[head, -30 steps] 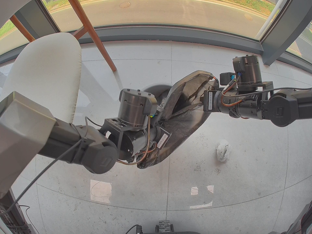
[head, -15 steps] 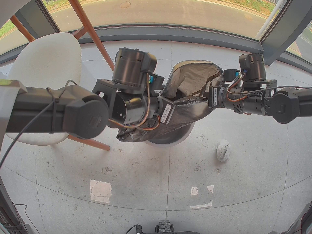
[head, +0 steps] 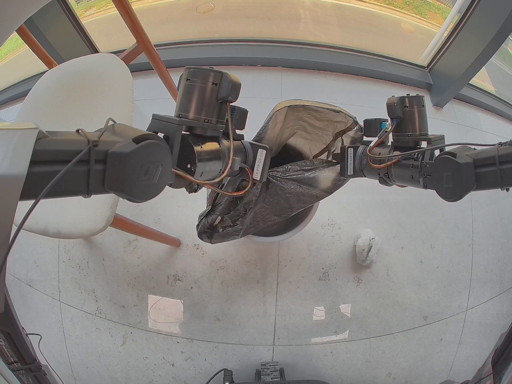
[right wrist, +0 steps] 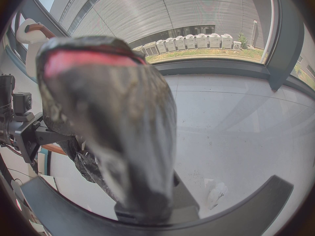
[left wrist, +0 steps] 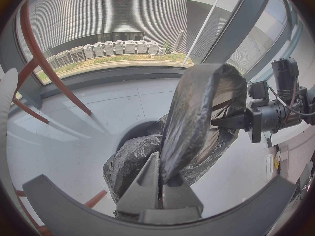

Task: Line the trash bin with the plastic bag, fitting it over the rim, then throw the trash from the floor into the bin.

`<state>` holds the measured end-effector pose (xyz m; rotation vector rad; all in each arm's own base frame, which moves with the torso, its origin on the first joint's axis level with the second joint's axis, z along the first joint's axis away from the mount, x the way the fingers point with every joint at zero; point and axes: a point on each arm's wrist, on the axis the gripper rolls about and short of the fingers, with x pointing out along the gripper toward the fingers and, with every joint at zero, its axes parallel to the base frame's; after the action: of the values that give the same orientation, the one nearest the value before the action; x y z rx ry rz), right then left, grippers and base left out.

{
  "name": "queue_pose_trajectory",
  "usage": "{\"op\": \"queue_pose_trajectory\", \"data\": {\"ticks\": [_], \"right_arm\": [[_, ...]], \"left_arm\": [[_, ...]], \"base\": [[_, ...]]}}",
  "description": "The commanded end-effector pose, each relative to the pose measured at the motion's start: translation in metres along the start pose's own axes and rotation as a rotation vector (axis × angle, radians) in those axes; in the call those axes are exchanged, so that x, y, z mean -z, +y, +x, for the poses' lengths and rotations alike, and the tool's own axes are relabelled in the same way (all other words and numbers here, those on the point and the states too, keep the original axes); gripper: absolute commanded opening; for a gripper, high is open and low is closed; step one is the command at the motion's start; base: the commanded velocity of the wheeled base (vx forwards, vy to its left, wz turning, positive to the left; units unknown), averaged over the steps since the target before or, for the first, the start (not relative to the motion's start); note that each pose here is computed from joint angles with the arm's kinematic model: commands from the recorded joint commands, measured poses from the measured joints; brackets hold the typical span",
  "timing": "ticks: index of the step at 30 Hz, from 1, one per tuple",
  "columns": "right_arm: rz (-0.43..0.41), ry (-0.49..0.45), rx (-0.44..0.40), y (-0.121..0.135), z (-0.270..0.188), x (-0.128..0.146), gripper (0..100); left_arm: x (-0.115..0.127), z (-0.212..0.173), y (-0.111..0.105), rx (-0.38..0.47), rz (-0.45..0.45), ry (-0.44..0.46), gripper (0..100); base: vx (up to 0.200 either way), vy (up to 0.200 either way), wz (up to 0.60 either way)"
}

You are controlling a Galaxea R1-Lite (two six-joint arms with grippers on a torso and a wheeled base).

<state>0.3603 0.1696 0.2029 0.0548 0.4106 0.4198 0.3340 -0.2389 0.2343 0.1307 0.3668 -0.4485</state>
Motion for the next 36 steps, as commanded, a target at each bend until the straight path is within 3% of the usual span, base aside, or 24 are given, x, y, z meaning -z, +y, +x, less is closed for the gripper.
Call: {"op": "queue_pose_trajectory", "data": {"ticks": [1, 4, 5, 13, 23, 26, 31, 34, 36], "right_arm": [[0.001, 0.023, -0.012, -0.004, 0.019, 0.006, 0], [0.003, 0.034, -0.015, -0.009, 0.024, 0.008, 0], [-0.005, 0.043, -0.018, -0.010, 0.025, 0.010, 100], [-0.010, 0.091, -0.024, -0.035, 0.024, 0.020, 100], [-0.026, 0.150, -0.018, -0.041, 0.022, 0.040, 100], [-0.025, 0.141, -0.017, -0.040, 0.012, 0.037, 100], [-0.024, 0.087, -0.017, -0.038, -0.014, 0.021, 100], [-0.026, 0.070, -0.033, -0.031, -0.032, 0.015, 100], [-0.043, 0.089, -0.083, -0.010, -0.046, 0.023, 100]], "left_arm": [[0.006, 0.010, 0.000, -0.005, 0.000, 0.020, 0], [0.004, 0.010, 0.001, -0.006, -0.001, 0.013, 0], [0.004, 0.012, 0.001, -0.006, -0.001, 0.016, 0], [0.002, 0.008, 0.000, -0.005, -0.035, 0.058, 0], [0.014, 0.009, -0.011, 0.031, -0.085, 0.155, 0], [0.017, 0.022, 0.006, -0.010, -0.103, 0.153, 0], [0.002, 0.033, 0.025, -0.052, -0.129, 0.094, 0], [-0.002, 0.042, 0.039, -0.083, -0.139, 0.072, 0], [-0.007, 0.052, 0.045, -0.096, -0.128, 0.044, 0]], "base": [[0.000, 0.000, 0.00], [0.000, 0.000, 0.00], [0.000, 0.000, 0.00], [0.000, 0.000, 0.00], [0.000, 0.000, 0.00], [0.000, 0.000, 0.00], [0.000, 0.000, 0.00], [0.000, 0.000, 0.00], [0.000, 0.000, 0.00]]}}
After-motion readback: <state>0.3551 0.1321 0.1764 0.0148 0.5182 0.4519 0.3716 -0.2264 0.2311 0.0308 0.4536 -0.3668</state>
